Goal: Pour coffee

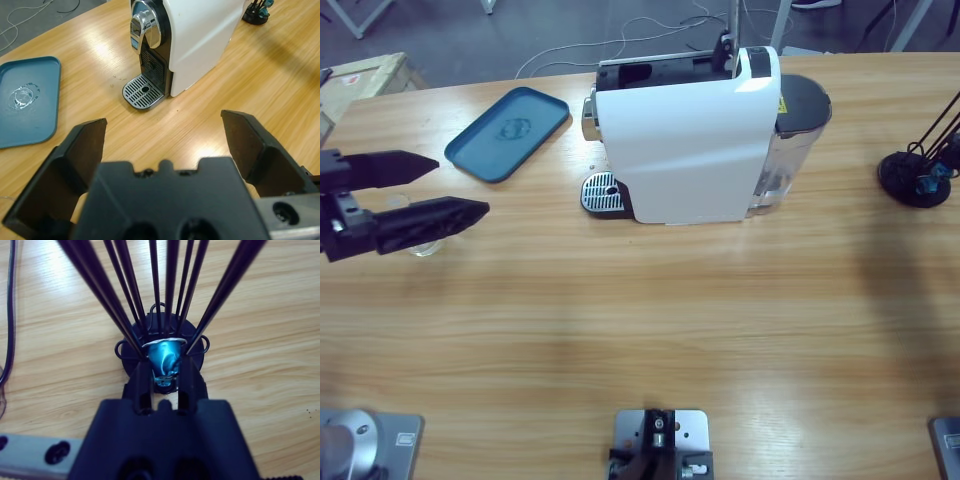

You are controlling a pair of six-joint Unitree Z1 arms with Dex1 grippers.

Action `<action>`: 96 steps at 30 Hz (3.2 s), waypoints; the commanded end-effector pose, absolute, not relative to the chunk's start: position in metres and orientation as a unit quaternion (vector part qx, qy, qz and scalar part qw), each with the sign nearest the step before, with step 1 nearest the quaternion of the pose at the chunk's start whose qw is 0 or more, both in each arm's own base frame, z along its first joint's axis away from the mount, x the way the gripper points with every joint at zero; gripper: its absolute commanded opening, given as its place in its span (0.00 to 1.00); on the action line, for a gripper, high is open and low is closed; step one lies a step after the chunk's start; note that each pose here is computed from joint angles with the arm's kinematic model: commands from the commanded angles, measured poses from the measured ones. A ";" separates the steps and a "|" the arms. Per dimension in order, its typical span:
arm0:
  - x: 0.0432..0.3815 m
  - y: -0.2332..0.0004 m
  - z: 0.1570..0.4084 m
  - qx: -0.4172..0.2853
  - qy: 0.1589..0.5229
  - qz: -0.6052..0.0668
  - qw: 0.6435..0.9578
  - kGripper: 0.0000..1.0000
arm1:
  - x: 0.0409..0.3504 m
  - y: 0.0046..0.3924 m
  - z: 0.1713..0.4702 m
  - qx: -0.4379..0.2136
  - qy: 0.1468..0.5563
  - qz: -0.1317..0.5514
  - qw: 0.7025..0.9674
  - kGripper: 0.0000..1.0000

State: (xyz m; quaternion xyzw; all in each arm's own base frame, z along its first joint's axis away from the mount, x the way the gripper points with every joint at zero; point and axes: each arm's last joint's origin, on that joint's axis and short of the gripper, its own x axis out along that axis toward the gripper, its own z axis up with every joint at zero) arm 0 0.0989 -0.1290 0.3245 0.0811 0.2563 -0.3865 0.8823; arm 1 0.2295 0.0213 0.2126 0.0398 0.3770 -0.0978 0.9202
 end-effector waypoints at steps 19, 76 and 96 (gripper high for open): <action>0.091 -0.123 0.302 0.072 0.279 -0.400 0.870 0.99 | 0.104 0.038 0.346 0.034 0.219 0.068 0.973 0.00; 0.078 -0.114 0.302 0.186 0.264 -0.416 0.850 0.99 | 0.287 0.317 0.308 -0.390 0.222 0.426 0.786 0.00; 0.077 -0.112 0.299 0.185 0.266 -0.415 0.850 0.99 | 0.283 0.307 0.316 -0.393 0.217 0.383 0.807 0.93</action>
